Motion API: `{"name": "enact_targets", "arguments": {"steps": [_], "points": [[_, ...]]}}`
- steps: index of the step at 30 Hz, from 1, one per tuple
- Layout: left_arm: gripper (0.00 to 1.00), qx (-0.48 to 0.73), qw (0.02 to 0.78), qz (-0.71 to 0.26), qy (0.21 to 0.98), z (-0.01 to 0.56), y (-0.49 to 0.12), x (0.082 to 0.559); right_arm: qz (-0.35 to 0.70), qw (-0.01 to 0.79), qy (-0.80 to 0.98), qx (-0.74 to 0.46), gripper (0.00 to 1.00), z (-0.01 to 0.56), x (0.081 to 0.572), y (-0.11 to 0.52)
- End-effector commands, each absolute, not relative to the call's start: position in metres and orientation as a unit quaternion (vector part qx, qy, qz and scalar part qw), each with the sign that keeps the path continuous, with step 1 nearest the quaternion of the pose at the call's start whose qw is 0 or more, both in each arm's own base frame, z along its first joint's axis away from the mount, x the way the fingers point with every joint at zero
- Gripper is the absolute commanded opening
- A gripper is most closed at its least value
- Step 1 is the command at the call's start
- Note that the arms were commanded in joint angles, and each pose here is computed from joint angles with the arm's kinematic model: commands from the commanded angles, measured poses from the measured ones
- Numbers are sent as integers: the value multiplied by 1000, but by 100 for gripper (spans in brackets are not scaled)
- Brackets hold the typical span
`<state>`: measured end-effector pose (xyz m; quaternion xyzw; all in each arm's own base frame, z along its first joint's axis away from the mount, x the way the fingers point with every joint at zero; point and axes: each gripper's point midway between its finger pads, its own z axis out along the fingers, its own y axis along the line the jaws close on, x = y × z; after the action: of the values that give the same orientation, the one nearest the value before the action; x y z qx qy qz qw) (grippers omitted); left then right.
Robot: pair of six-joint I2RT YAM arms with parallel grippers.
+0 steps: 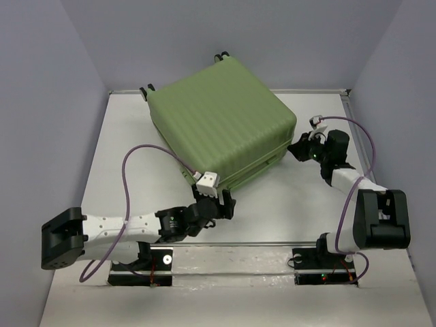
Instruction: Pack the luggage
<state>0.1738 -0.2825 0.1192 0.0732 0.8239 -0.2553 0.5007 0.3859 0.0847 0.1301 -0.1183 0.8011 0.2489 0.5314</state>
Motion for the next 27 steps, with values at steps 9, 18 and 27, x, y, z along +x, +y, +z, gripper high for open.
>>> {"name": "enact_targets", "arguments": {"steps": [9,18,27], "points": [[79,-99,506,-252,819,137,-185,194,271,603,747,-75,7,173,386,87],[74,-137,512,-219,819,130,-160,223,286,546,784,-71,7,152,343,123],[72,-137,527,-269,795,142,-193,245,340,476,806,-93,7,134,277,174]]}}
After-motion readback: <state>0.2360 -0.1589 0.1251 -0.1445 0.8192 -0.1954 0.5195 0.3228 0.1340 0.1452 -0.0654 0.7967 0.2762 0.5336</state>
